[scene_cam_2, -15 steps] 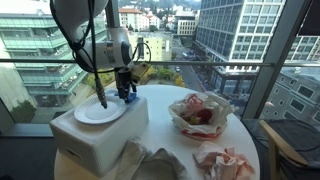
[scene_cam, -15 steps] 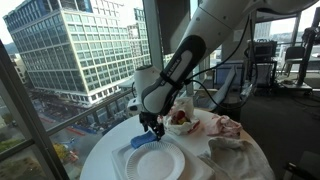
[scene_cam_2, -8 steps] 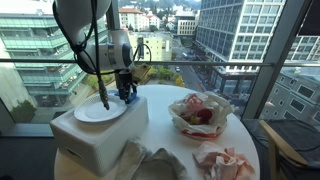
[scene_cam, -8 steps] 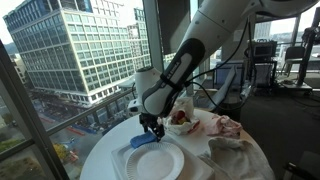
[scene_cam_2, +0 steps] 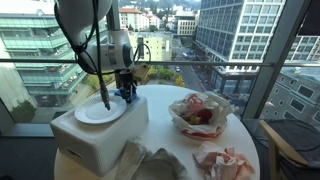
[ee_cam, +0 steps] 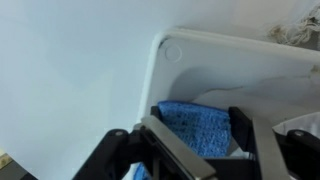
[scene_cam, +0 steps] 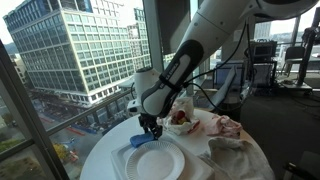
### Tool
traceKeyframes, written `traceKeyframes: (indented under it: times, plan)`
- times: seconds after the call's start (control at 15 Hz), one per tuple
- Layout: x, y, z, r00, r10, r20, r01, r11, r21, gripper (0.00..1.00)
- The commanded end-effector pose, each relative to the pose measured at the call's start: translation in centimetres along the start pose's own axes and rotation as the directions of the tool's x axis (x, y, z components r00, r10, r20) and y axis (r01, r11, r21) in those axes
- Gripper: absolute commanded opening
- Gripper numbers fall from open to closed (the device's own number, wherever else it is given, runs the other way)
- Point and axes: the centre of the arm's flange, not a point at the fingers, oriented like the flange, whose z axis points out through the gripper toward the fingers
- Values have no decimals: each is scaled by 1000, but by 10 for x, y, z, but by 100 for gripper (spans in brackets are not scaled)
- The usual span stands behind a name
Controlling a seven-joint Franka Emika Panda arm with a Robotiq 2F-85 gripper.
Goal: Clean the plate with the blue sponge
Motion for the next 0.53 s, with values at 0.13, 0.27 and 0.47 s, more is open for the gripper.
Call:
traceKeyframes:
  times: [0.13,0.27,0.47]
  plan:
    - [5,17,-8,999,-38,10,38,999,-32,34]
    - [5,21,-23,999,-35,29,37,998,-53,25]
    - [-1,26,-40,999,-6,51,10,997,-79,11]
